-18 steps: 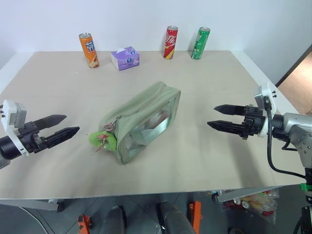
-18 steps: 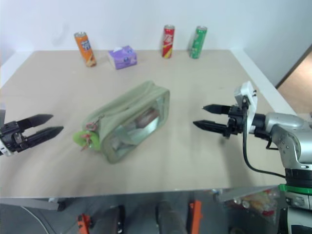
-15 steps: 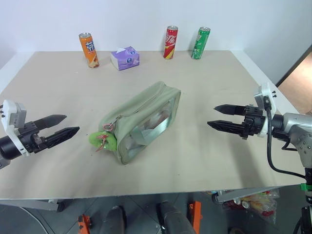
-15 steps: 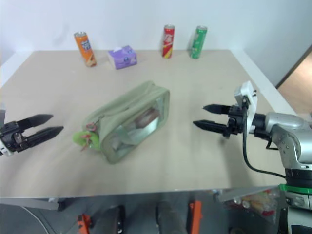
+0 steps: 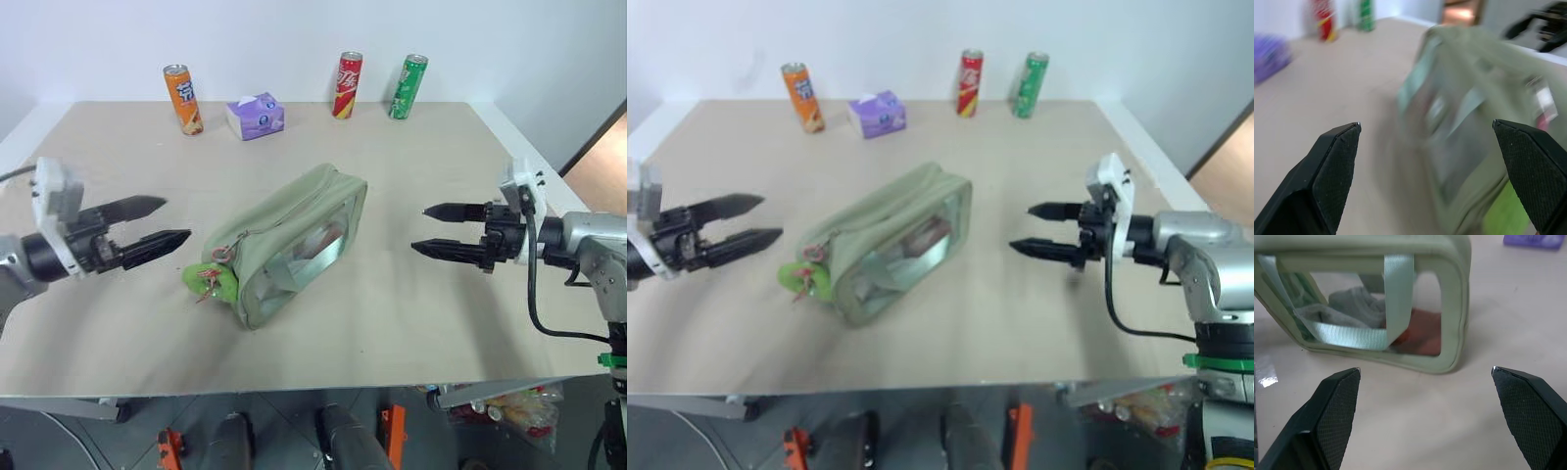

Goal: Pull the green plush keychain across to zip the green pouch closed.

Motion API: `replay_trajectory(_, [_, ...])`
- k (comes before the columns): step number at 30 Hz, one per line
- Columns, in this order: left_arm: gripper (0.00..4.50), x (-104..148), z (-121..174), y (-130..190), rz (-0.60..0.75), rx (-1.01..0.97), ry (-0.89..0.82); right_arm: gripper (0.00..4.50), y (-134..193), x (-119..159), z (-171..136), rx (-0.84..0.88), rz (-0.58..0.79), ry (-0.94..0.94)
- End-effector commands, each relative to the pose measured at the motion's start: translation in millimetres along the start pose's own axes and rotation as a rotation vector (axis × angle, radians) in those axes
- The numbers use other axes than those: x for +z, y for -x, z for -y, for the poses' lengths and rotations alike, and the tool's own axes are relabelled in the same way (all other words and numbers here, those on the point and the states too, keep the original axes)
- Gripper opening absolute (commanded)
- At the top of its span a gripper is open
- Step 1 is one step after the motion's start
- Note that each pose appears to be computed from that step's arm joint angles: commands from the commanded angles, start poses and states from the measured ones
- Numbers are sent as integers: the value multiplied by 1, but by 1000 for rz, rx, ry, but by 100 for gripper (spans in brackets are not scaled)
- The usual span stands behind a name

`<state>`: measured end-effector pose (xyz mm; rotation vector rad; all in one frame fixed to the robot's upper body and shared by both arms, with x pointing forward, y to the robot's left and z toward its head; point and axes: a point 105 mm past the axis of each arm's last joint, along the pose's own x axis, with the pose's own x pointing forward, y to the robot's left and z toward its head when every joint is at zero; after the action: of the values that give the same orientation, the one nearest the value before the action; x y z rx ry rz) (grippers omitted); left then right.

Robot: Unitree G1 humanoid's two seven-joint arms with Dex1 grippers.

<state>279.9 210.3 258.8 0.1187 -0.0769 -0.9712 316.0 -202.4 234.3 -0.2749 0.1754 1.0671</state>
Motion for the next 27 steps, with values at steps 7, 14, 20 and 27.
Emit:
replay_trajectory(7, [446, 56, 31, -25, 131, -219, -105, 445, -1, 68, 9, 32, -30, 347])
replay_trajectory(14, [446, 52, 53, -40, 99, -329, -138, 445, -42, 80, -18, 302, -137, 543])
replay_trajectory(20, [446, 49, 58, -42, 99, -350, -125, 445, -72, 80, -28, 449, -249, 729])
replay_trajectory(27, [446, 47, 60, -42, 100, -346, -122, 445, -87, 103, -25, 475, -245, 836])
